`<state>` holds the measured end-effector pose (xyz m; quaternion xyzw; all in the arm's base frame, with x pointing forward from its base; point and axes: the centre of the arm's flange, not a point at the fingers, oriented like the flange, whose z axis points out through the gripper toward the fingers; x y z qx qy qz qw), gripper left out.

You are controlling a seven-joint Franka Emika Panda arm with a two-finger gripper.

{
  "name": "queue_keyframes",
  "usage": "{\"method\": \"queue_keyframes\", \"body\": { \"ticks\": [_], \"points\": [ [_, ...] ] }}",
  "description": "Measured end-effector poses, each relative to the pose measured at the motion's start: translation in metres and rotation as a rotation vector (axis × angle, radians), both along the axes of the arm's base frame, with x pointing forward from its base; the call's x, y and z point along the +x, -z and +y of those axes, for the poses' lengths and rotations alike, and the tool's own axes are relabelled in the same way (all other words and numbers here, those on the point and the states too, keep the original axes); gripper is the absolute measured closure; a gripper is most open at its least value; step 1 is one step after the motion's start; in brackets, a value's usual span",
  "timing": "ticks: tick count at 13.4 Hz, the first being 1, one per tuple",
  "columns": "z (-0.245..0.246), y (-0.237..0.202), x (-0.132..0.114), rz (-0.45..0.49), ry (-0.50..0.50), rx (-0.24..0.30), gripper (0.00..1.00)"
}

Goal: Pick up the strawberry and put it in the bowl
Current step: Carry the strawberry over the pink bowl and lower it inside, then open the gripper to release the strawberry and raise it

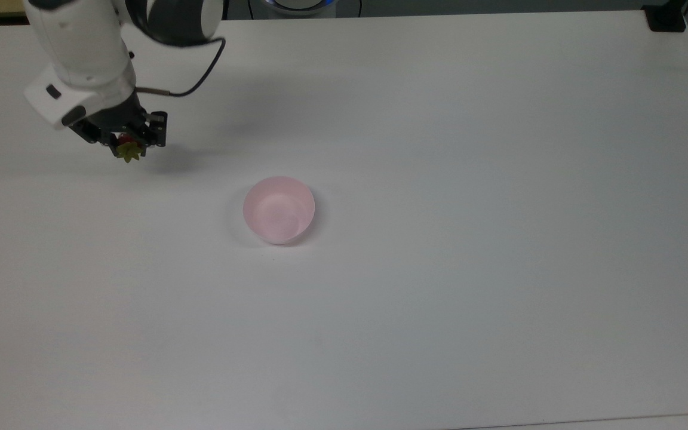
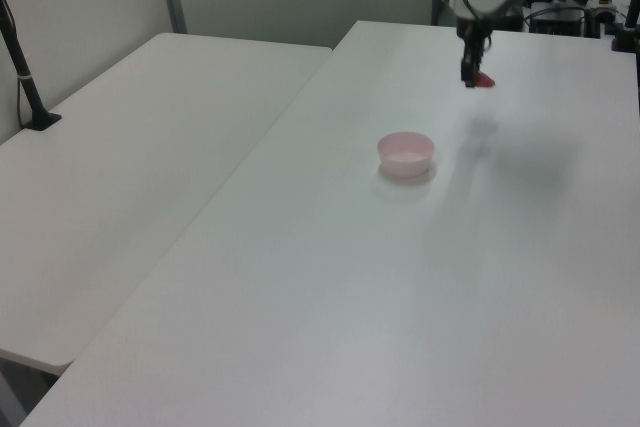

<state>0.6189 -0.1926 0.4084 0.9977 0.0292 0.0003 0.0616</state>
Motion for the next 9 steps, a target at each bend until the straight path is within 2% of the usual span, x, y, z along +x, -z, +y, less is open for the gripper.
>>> {"method": "queue_keyframes", "body": {
  "ticks": [2, 3, 6, 9],
  "points": [
    [0.041, -0.031, 0.018, -0.056, 0.009, 0.024, 0.59],
    [0.064, -0.033, 0.024, -0.067, 0.024, 0.028, 0.59],
    [0.167, -0.009, 0.044, -0.073, 0.078, 0.031, 0.59],
    [0.214, 0.035, 0.058, -0.094, 0.106, 0.010, 0.59]
  ]
}}
